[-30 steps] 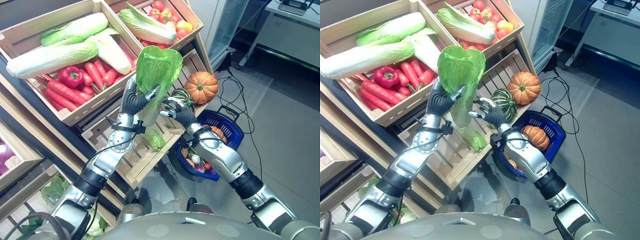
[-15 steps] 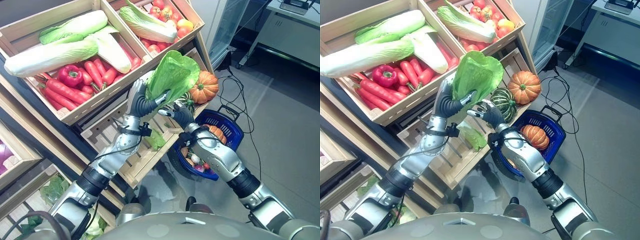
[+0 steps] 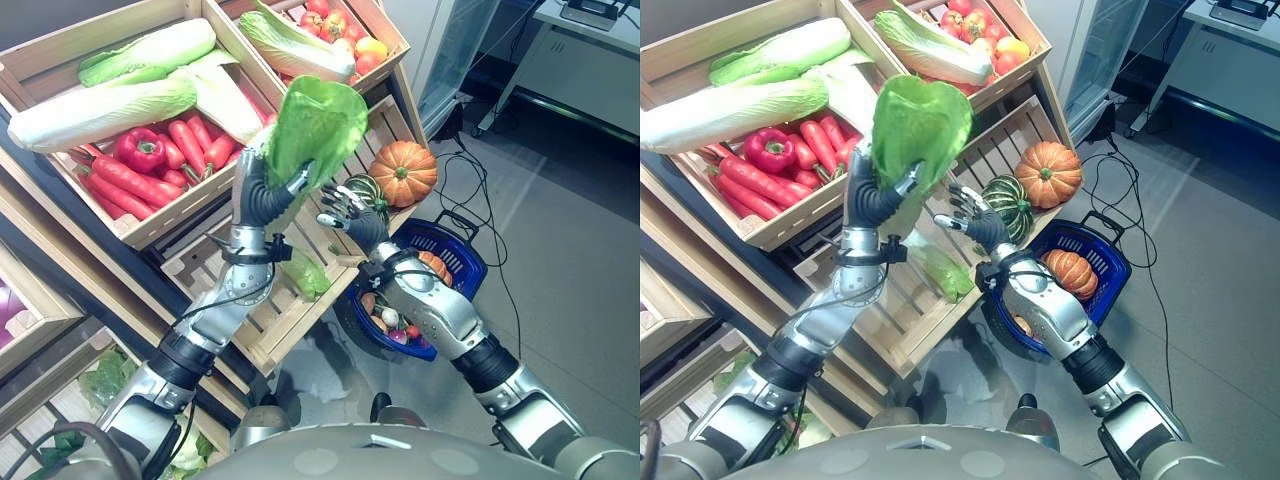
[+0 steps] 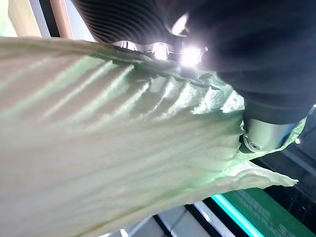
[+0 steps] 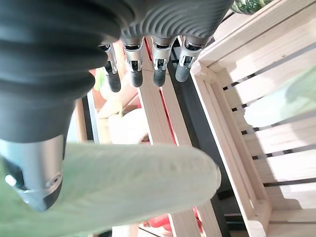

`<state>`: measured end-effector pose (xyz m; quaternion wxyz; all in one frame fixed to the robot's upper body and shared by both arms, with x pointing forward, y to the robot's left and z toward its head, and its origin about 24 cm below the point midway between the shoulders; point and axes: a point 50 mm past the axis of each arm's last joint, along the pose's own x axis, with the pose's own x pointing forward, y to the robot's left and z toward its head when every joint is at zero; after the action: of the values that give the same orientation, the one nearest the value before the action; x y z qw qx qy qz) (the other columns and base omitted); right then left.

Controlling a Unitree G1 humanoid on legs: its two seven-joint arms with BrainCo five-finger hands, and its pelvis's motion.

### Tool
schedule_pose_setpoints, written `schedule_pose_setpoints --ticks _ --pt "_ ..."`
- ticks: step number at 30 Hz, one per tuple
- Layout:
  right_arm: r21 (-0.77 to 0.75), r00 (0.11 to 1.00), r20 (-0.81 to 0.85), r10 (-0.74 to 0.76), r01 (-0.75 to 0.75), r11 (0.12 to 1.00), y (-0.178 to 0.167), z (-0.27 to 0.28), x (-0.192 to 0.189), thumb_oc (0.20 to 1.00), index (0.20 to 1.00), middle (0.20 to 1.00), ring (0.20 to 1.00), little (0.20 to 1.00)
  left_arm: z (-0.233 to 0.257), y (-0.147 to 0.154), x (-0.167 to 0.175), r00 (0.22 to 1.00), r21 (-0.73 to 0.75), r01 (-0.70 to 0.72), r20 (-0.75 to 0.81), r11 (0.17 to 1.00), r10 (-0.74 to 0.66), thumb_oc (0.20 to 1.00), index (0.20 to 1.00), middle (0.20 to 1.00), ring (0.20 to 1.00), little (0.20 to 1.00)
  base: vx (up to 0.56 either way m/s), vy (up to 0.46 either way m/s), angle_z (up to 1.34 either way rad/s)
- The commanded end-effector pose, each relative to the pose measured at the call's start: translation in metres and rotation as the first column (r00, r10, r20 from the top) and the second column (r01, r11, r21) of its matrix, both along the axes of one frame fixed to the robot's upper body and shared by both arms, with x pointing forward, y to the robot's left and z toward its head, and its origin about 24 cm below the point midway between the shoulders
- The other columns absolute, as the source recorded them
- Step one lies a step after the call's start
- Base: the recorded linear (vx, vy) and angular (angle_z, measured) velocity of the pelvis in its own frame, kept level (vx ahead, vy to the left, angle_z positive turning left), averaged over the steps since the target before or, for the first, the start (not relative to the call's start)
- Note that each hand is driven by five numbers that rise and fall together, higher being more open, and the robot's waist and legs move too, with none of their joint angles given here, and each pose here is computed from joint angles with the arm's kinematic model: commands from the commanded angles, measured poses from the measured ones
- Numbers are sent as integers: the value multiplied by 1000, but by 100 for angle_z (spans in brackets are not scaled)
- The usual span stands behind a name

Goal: Pick up fruits and vegetables into the basket

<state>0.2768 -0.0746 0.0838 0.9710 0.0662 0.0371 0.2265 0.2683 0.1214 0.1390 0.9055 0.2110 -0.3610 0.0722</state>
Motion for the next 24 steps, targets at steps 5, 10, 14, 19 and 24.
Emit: schedule_pose_setpoints --ticks 5,10,14,19,24 --pt "88 986 166 23 -38 995 3 36 -6 1000 1000 1000 1000 1000 23 8 -2 983 -34 -43 178 998 49 200 200 200 200 200 0 0 0" --pt "95 987 159 31 -46 994 4 35 -8 1000 1000 1000 1000 1000 22 8 -3 982 -11 -32 187 999 34 200 200 200 200 200 0 0 0" --pt "86 987 154 50 -64 994 7 35 -8 1000 1000 1000 1000 1000 23 6 -3 981 8 -18 191 1000 16 200 200 200 200 200 0 0 0" --pt "61 989 128 72 -80 995 15 29 -8 1000 1000 1000 1000 1000 26 -7 -6 975 54 46 216 997 -57 200 200 200 200 200 0 0 0" --pt "65 989 80 123 -128 990 27 24 -7 1000 1000 1000 1000 1000 33 -24 -10 957 109 130 244 985 -154 200 200 200 200 200 0 0 0"
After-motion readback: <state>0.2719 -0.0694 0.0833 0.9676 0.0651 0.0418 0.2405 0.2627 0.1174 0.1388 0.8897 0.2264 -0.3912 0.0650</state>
